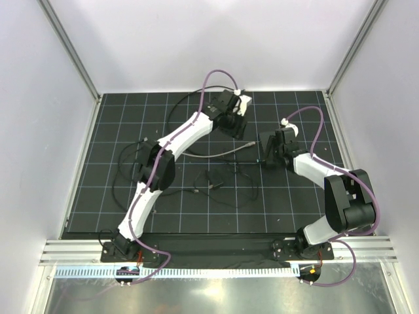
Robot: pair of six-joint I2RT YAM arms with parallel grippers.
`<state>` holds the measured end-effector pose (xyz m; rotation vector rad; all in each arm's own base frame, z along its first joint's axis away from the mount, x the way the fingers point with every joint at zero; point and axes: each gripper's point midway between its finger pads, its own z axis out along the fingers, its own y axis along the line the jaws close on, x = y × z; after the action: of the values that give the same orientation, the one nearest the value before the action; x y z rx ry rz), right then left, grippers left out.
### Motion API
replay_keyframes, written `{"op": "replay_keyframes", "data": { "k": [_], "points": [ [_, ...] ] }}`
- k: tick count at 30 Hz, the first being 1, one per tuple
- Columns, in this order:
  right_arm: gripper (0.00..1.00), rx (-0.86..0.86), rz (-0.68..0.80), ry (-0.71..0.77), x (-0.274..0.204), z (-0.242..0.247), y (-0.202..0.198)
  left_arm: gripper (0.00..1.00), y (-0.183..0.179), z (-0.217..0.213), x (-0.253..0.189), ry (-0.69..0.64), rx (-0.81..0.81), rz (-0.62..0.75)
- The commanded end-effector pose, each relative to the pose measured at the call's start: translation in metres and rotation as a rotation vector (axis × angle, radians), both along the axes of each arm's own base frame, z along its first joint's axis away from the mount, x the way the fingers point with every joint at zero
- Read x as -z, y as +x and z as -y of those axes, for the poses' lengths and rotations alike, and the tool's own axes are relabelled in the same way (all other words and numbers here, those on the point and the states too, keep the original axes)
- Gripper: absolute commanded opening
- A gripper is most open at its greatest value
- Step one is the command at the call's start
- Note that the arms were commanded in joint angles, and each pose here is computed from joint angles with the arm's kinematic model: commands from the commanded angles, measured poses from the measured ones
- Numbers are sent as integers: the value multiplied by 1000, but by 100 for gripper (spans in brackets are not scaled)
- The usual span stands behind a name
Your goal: Pull the plug from the switch port
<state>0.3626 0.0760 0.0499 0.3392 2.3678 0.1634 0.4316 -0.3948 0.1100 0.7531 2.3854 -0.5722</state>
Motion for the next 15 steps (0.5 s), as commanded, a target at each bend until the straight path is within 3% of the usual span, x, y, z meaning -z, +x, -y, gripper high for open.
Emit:
{"op": "replay_keyframes", "data": {
  "k": [1,6,15],
  "points": [
    [53,-3,47,29,-13,-5,4,48,-1,32,-4,-59,75,24],
    [53,-12,50,36,-13,-7,4,56,-1,38,22,3,105,39],
    [53,-15,51,39,-13,-7,3,55,1,32,54,80,107,38]
  ]
}}
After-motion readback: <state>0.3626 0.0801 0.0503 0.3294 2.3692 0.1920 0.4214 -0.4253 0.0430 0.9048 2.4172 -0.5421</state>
